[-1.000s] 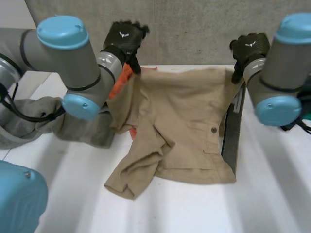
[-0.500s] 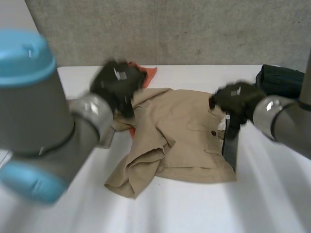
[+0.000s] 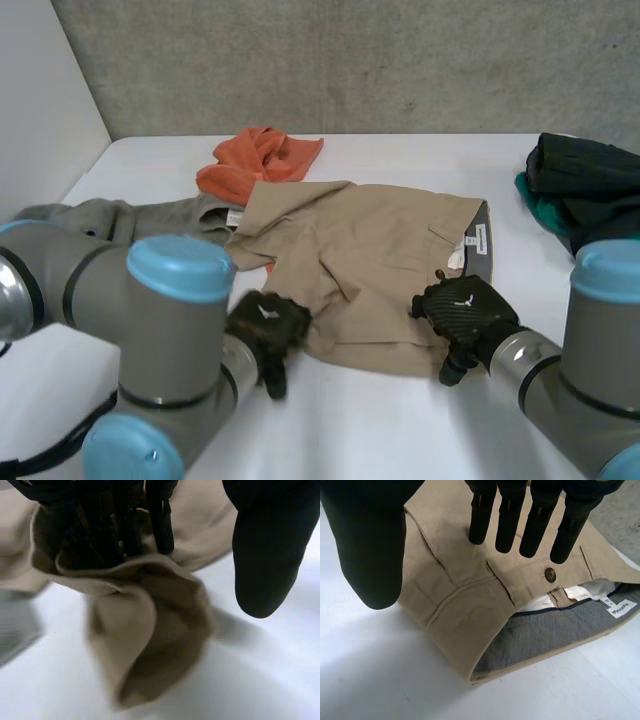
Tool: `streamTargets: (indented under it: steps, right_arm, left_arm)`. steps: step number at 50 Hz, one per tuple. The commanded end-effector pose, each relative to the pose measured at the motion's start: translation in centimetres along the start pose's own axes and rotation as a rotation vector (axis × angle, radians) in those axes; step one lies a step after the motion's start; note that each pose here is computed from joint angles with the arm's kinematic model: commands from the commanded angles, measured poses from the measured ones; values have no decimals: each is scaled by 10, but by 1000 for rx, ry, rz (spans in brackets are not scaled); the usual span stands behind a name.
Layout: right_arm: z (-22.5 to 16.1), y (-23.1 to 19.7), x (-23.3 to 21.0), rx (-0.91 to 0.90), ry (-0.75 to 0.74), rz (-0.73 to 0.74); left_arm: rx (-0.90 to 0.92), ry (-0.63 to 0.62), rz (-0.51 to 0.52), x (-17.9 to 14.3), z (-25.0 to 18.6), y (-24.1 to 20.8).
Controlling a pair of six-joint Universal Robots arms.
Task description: Fold the laundry.
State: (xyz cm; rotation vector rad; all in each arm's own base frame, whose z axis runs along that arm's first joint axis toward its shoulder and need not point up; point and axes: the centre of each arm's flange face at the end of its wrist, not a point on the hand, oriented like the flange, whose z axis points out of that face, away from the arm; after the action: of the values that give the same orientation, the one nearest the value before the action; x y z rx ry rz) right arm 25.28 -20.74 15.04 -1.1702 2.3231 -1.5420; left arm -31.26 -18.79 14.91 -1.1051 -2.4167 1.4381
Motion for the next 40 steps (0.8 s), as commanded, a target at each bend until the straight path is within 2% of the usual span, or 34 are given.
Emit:
streamTargets:
  steps: [1,7,20,31,36,40]
  right_arm:
    - [5,5,-10,57,16,-48]
    - [13,14,-18,38,0,-113]
    - [12,6,-8,54,56,-145]
    - [4,-7,-1,72,76,-137]
    - [-1,-21,11,89,104,-141]
    - [-12,-47,28,126,148,-162]
  left_arm:
    - [24,-178,31,-44,24,-5]
    - [19,-198,167,-56,31,-4]
    - [112,-209,193,-54,43,-7]
    - [118,-202,300,-51,57,-5]
    - [152,-218,290,-55,35,-25]
    - [235,-219,248,-61,-7,-59]
